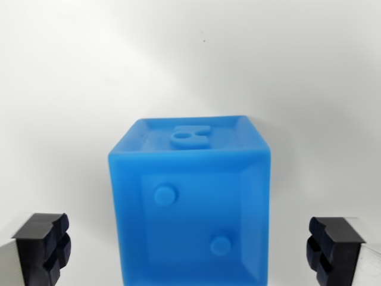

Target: Stack cube

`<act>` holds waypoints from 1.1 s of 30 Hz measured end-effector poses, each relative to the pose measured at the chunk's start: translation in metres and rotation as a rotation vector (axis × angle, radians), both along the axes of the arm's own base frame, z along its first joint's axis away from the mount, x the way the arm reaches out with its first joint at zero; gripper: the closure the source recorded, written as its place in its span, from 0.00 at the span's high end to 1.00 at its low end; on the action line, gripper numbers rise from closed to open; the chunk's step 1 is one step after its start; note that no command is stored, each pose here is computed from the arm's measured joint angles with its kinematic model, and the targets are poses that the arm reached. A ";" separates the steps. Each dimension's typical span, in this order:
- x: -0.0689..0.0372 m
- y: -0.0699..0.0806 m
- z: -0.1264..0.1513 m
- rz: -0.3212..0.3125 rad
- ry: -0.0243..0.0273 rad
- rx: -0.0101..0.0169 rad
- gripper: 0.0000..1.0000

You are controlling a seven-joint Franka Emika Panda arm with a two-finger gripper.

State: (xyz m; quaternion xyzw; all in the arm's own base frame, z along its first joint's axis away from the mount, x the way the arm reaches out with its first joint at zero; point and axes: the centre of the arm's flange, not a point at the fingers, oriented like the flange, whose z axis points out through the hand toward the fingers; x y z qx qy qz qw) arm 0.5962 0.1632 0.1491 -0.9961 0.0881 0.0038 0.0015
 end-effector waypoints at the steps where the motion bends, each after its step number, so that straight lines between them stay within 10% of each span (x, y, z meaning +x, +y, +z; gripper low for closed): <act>1: 0.000 0.000 -0.002 0.000 0.0000 0.0001 1.00; 17: 0.000 0.000 -0.034 0.000 0.0002 -0.0010 1.00; 18: 0.000 0.000 -0.034 0.000 0.0002 -0.0010 0.00; 33: 0.000 0.000 -0.034 0.000 -0.0007 -0.0011 0.00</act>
